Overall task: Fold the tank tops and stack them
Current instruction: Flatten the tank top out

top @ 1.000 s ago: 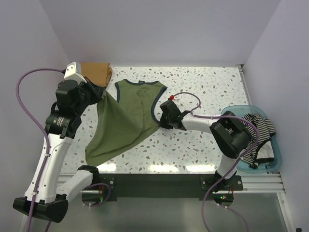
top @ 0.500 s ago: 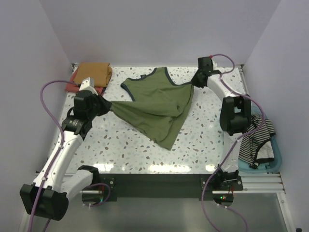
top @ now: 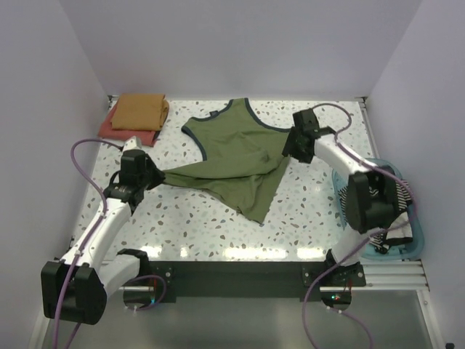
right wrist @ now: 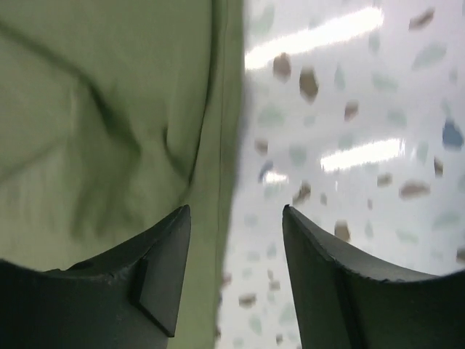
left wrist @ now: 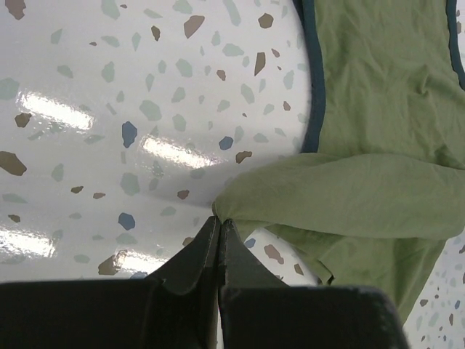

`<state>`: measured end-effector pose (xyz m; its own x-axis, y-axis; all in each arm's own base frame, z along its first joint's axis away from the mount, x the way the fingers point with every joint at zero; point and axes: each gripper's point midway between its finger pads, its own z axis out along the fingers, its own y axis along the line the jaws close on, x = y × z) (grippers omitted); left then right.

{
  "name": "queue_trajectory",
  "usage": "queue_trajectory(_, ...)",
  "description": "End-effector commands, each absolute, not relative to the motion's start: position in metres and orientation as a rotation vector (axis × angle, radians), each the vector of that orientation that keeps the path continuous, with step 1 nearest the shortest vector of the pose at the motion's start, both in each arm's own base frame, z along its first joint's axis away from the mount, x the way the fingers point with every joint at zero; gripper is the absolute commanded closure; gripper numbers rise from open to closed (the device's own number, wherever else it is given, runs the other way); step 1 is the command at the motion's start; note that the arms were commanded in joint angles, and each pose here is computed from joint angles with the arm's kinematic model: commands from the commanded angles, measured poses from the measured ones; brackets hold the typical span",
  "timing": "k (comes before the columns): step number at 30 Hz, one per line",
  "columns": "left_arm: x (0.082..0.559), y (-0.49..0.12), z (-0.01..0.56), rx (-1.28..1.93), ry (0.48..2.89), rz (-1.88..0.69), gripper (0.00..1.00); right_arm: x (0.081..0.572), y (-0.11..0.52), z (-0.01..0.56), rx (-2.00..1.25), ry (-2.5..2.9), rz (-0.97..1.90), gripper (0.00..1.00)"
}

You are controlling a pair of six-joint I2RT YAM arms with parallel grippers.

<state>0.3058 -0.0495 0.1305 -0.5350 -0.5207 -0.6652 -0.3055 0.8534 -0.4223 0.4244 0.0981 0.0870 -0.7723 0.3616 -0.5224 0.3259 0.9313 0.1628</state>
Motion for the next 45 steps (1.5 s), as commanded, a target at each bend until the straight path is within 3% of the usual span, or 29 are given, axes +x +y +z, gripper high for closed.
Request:
queue_trajectory(1,0.316,-0.044,0.147,-0.596,2.081,-0.328,1.0,0.368,0.126,0.123,0.424,2.435,0.172,0.44)
queue_trajectory(5,0.315,-0.045,0.151,-0.583,2.077,-0.333,1.0,0.28,0.156,0.084,0.38,2.53,0.264,0.5)
queue_trajectory(11,0.314,-0.046,0.154,-0.571,2.075,-0.344,1.0,0.216,0.176,0.06,0.395,2.583,0.325,0.55)
queue_trajectory(22,0.316,-0.05,0.16,-0.555,2.062,-0.369,1.0,0.195,0.196,0.046,0.5,2.578,0.449,0.47)
queue_trajectory(32,0.318,-0.051,0.159,-0.544,2.067,-0.374,1.0,0.196,0.216,0.025,0.482,2.623,0.425,0.48)
queue_trajectory(45,0.317,-0.056,0.153,-0.523,2.08,-0.4,1.0,0.179,0.209,-0.007,0.418,2.7,0.276,0.65)
